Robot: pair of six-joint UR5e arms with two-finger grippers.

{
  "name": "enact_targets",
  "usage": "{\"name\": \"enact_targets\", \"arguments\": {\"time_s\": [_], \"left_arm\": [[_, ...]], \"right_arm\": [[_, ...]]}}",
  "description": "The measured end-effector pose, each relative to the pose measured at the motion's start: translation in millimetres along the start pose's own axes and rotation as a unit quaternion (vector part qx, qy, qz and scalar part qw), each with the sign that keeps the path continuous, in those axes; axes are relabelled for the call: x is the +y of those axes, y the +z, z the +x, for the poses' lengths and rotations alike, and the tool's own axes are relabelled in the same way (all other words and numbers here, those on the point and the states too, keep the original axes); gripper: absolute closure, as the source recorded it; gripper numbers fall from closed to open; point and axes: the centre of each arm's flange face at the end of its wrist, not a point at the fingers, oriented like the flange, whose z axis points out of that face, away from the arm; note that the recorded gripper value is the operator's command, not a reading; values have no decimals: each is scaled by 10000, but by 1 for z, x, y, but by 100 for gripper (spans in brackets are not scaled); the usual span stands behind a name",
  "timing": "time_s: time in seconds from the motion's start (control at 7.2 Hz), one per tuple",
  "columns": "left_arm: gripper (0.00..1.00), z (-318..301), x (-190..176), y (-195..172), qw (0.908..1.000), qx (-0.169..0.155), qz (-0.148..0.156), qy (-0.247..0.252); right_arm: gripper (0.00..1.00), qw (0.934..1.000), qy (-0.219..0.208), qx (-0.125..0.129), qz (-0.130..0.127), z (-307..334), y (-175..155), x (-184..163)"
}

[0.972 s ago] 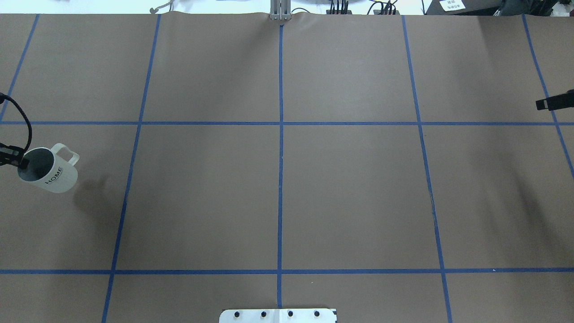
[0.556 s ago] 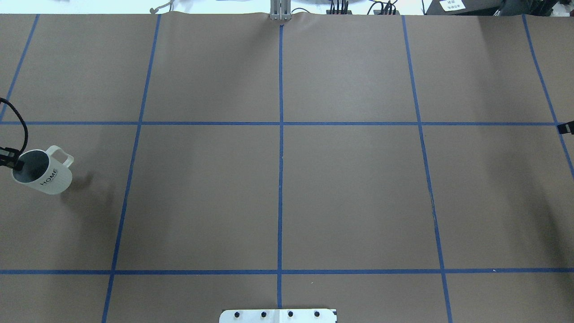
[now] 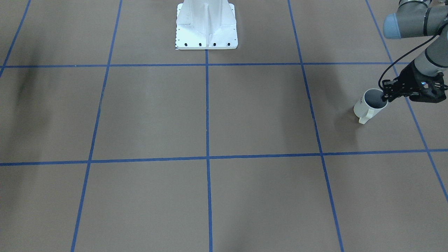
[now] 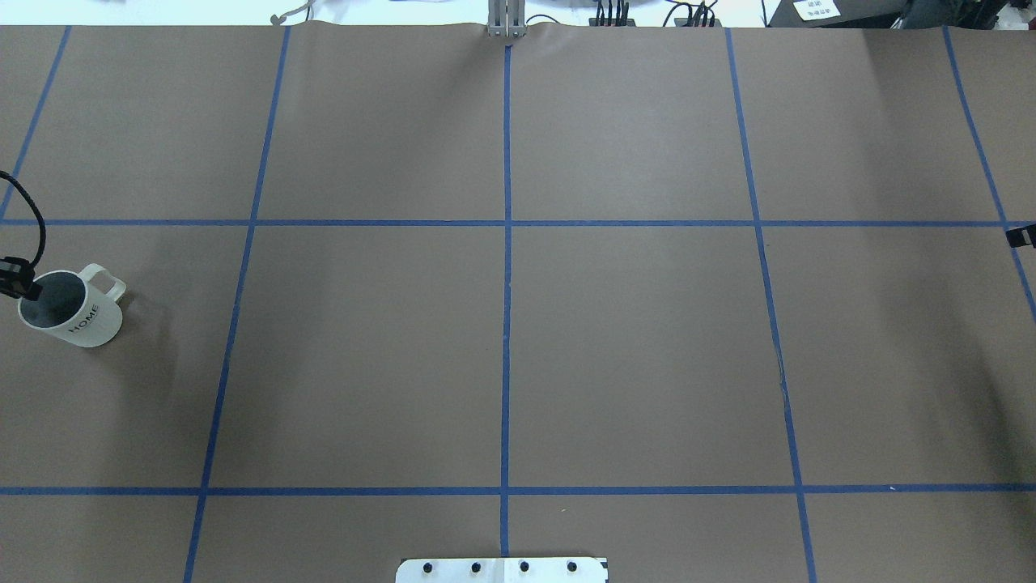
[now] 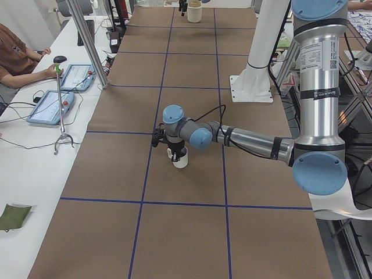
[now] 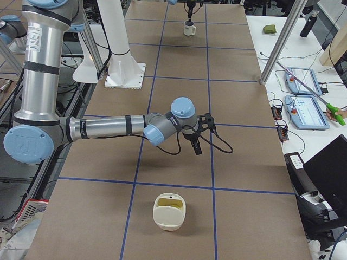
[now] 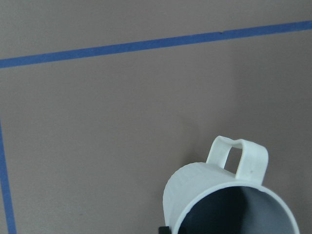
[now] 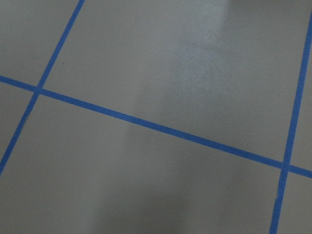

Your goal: Left arm hands cup to right arm to dump lemon

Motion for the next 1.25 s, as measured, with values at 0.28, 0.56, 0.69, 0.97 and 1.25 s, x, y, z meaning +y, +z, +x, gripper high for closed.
{"name": "enact_targets", "arguments": {"time_s": [0.28, 0.56, 0.69, 0.97, 1.25], "left_arm": [[0, -27, -13, -50, 9986, 301, 359, -233], [0, -77, -17, -90, 9972, 212, 714, 51], [0, -104, -18, -98, 9970, 16, 721, 276], [0, -138, -34, -102, 9976, -222, 533, 394], [0, -138, -56, -111, 9992, -232, 290, 173]], "right_arm": [[0, 9998, 121, -182, 20, 7, -10, 1], [0, 9992, 348, -175, -33, 22, -19, 3], [0, 9984, 522, -83, -183, 34, -23, 4], [0, 9937, 938, 117, -606, 47, -32, -13], [0, 9926, 964, 213, -700, 54, -38, -17]]}}
